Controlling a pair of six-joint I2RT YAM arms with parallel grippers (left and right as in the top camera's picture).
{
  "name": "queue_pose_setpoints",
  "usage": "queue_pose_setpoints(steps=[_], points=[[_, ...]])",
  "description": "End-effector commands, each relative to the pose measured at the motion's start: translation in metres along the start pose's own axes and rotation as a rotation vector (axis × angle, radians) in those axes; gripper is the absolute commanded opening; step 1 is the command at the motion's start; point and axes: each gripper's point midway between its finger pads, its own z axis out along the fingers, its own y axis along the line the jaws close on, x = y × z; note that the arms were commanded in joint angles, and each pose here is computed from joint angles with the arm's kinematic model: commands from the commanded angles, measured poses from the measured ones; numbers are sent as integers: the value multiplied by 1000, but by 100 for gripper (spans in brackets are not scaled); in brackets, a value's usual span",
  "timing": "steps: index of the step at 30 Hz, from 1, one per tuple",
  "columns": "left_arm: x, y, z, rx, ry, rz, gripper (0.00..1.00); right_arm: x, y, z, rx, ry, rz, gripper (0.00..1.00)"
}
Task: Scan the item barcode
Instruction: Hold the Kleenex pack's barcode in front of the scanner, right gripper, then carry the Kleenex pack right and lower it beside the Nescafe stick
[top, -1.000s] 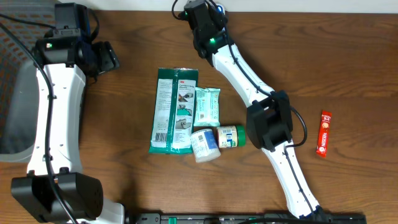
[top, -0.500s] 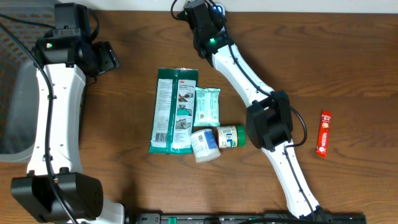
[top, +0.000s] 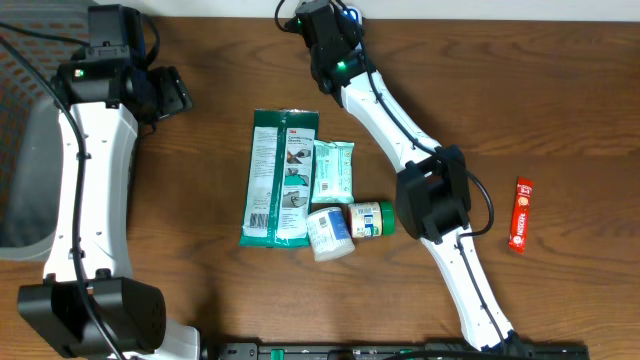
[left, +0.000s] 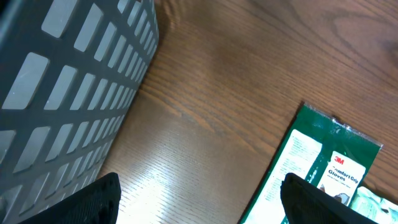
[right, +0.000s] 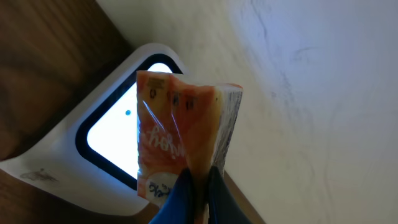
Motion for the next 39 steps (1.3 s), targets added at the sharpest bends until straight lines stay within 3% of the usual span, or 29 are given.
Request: queue_pose_setpoints(steps=[1,5,11,18,22,26,30,39], points=[[-4,5,-7,-12,-23,-2,82,-4,-28,-15,74,18,81,1],[-4,5,-7,-13,-22,-1,82,-11,-55,-46,20,-12,213,1],[-4,5,-7,-13,-22,-1,82,-6,-89,-113,-233,-56,397,1],[-4,5,-7,-12,-23,-2,82,47,-123,-194,-489,14,480,1],[-4,5,-7,-12,-23,-2,82,106,-135,-227,-563,179,551,1],[-4,5,-7,-13,-22,-1,82,171,-128,-249,-617,439,603,1],[-4,5,-7,-12,-23,-2,82,207,-122,-238,-597,595,724,1],[-4,5,-7,-12,-23,-2,82,330,-60,-212,-630,1054,782,1]])
